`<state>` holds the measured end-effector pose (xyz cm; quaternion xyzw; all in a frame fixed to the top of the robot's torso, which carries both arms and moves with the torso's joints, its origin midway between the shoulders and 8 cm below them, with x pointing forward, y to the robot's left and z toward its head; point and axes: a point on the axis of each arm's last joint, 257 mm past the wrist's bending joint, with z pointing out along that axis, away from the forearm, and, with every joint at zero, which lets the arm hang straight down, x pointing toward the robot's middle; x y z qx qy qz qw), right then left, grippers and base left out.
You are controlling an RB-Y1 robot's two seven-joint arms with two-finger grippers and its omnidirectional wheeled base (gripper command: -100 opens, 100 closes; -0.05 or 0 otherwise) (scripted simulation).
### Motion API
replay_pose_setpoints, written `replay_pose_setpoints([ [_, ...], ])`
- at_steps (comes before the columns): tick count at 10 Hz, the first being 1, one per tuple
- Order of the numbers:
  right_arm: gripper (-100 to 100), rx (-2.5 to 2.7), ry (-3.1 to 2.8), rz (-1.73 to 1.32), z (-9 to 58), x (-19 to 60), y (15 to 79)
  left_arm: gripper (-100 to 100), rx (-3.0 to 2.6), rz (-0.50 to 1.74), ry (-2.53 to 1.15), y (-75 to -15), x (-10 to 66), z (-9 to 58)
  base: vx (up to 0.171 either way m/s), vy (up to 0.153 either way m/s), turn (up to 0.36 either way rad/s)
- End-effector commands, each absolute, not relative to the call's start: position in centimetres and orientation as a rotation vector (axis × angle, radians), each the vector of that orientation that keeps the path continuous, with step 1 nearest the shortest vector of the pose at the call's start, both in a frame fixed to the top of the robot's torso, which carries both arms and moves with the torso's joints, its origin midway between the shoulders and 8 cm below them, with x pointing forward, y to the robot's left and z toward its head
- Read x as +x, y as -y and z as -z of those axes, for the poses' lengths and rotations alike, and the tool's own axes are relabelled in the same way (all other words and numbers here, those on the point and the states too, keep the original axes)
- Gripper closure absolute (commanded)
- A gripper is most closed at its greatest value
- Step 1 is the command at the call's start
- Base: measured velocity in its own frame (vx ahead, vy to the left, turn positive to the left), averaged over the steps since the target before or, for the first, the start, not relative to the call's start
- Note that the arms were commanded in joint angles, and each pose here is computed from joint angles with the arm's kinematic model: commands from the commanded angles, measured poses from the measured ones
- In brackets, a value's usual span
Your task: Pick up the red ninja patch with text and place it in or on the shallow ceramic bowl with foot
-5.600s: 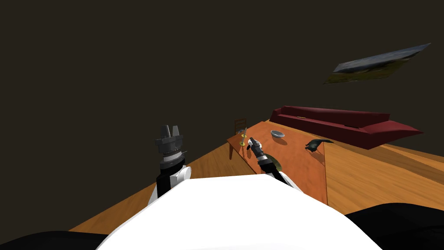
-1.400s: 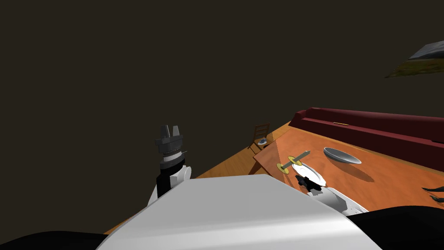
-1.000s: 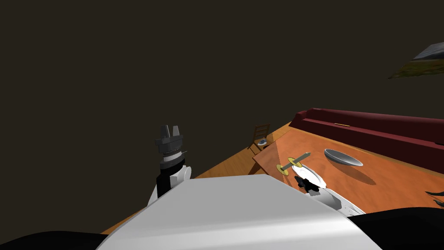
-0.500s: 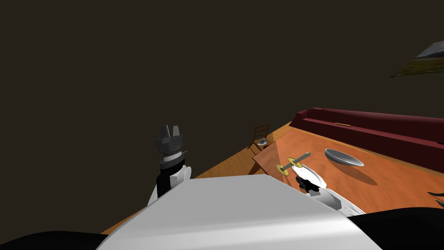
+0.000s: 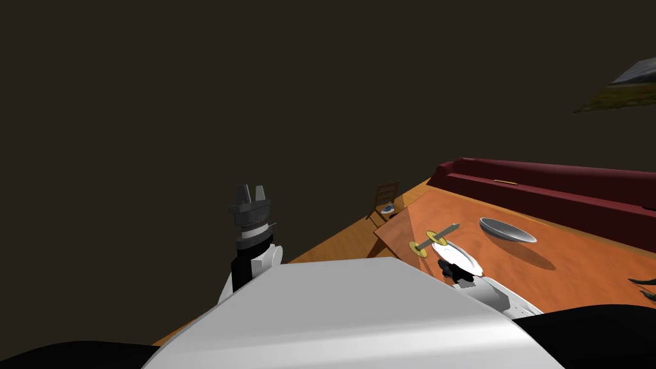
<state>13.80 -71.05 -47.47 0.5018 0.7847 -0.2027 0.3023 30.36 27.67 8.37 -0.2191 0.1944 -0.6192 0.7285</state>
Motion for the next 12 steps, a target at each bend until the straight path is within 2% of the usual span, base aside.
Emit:
replay_pose_setpoints([
  [1,100,1.330,-2.083,0.537,47.0,13.8,71.0,0,-0.483,1.364,-0.428,-27.7,30.4,-8.4,-0.011,0.045,-0.013],
  [2,100,1.329,-2.082,0.535,47.2,13.8,71.0,0,-0.483,1.364,-0.428,-27.7,30.4,-8.4,-0.005,0.017,-0.003],
  [3,0,1.330,-2.082,0.535,47.2,13.9,70.9,0,-0.483,1.364,-0.428,-27.7,30.4,-8.4,0.000,0.000,0.000],
  [4,100,1.312,-2.080,0.528,46.4,14.4,71.1,0,-0.483,1.364,-0.428,-27.7,30.4,-8.4,-0.055,0.044,-0.011],
  [12,100,1.215,-2.079,0.484,41.9,17.8,71.5,0,-0.483,1.364,-0.428,-27.7,30.4,-8.4,-0.109,0.055,-0.026],
])
